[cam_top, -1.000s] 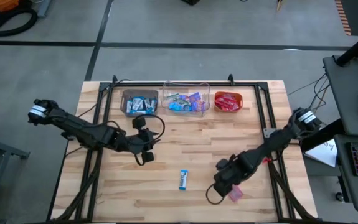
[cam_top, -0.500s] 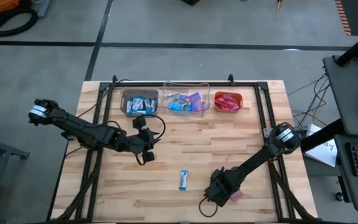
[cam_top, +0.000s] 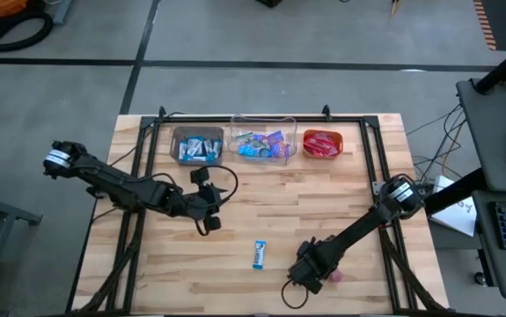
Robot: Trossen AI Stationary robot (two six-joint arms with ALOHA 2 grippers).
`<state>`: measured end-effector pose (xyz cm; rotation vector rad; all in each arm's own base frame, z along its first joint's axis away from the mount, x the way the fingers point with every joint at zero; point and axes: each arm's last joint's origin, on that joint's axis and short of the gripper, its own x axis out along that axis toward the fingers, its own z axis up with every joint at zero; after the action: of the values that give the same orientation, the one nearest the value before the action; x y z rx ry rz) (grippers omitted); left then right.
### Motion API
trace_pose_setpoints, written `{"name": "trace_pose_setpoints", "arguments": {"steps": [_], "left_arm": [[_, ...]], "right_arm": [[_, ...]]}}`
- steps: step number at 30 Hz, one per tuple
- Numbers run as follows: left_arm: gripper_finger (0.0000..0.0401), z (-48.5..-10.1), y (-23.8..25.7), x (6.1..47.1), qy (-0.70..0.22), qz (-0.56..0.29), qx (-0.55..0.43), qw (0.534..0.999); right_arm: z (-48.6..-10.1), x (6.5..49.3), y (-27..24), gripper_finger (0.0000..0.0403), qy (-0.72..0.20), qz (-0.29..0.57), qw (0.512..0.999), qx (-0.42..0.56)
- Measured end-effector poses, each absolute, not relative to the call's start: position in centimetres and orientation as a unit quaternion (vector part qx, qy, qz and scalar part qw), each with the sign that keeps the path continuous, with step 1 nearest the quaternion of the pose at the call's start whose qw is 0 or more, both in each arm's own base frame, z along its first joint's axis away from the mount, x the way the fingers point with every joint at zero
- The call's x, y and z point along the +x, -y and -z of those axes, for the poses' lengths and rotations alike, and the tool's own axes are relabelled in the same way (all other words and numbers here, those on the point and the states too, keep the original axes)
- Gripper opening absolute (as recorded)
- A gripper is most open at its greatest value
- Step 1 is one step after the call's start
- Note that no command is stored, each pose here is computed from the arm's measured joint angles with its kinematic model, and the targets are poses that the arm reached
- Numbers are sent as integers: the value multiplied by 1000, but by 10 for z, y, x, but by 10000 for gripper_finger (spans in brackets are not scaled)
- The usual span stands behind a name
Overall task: Sort candy
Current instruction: Put the red candy into the orange bin
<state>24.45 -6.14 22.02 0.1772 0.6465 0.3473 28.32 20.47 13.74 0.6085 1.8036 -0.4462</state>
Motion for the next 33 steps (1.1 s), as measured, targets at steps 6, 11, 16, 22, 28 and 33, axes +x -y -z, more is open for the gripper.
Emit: {"name": "trace_pose_setpoints", "arguments": {"steps": [6, 11, 16, 22, 28, 33], "left_arm": [[102, -219, 62, 248, -308, -169, 82, 933], [102, -219, 64, 251, -295, -171, 67, 938], [102, -216, 69, 254, -288, -170, 48, 941], [102, -212, 86, 261, -260, -147, 27, 954], [102, -204, 104, 262, -254, -127, 9, 959], [102, -201, 114, 259, -254, -117, -15, 960]], "right_arm": [[-163, 282, -201, 20, -745, 147, 598, 257], [-191, 286, -188, 19, -690, 123, 677, 223], [-220, 293, -159, 18, -622, 126, 752, 177], [-250, 301, -107, 18, -555, 161, 811, 89], [-269, 307, -39, 18, -515, 239, 823, 12], [-274, 307, 21, 18, -529, 286, 797, -49]]}}
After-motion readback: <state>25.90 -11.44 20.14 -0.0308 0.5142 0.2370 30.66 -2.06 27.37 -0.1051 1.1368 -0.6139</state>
